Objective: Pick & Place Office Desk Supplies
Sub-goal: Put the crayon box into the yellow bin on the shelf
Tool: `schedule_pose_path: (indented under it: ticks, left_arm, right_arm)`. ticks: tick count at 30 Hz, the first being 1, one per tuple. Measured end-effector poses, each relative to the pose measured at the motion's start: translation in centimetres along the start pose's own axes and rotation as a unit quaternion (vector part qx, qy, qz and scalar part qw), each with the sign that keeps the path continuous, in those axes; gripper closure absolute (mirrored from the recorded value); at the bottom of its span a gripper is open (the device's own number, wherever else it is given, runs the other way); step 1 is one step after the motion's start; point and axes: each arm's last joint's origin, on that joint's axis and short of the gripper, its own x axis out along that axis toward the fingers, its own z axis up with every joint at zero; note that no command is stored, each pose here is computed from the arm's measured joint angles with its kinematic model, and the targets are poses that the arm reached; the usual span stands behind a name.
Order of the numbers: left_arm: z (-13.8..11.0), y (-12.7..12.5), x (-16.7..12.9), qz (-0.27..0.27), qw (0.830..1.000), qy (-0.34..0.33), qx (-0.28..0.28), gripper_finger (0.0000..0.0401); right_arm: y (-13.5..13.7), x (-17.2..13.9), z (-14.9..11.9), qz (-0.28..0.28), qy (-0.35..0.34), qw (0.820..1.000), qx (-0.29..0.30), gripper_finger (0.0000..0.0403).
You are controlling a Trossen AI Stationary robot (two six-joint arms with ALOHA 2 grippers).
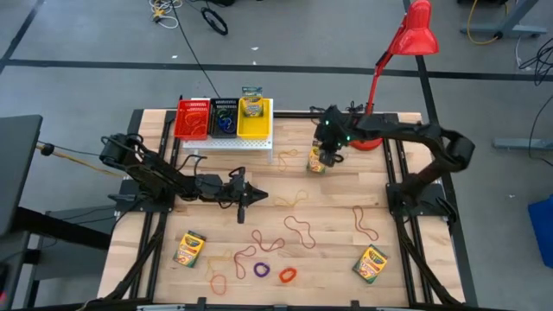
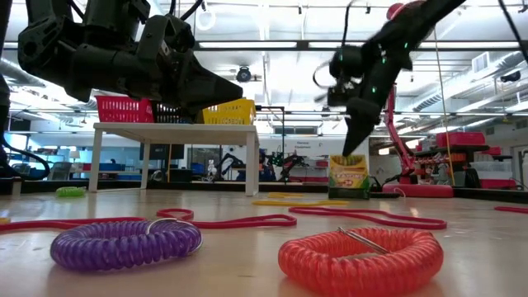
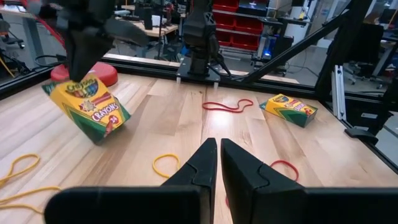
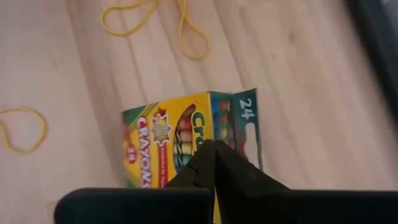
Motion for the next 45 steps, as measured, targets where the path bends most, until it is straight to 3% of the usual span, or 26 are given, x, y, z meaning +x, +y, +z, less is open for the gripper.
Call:
schedule_pose_path:
  ticks: [11,19,23,32,39,45]
  left_arm:
    - [0.0,0.0,0.0,0.000,1.000,0.001,0.000,0.0375]
    - [0.0,0.0,0.0,0.000,1.000,0.001,0.000,0.0375]
    - [0.0,0.0,0.0,0.000,1.000,0.001,0.000,0.0375]
    - [-0.1,0.0,0.0,0.000,1.000,0.004,0.001,0.0375]
    - [-0.1,0.0,0.0,0.000,1.000,0.004,-0.001,0.0375]
    - [-0.1,0.0,0.0,0.000,1.000,0.005,-0.005,0.0375]
  right_arm:
    - [10.5,-1.4,0.7,-0.125,-0.033,0.988,-0.079,0.0401]
    - [13.7,-1.9,0.2,-0.130,-0.057,0.987,-0.081,0.0396]
    - [10.8,-1.5,0.6,-0.136,-0.041,0.989,-0.049,0.0380]
    - [-1.5,0.6,0.2,-0.023,-0.017,0.998,0.062,0.0352]
    - [-5.1,3.8,-1.1,0.014,0.007,0.997,0.073,0.0263]
    - [-7.5,3.9,-1.0,0.025,-0.014,0.997,0.078,0.0215]
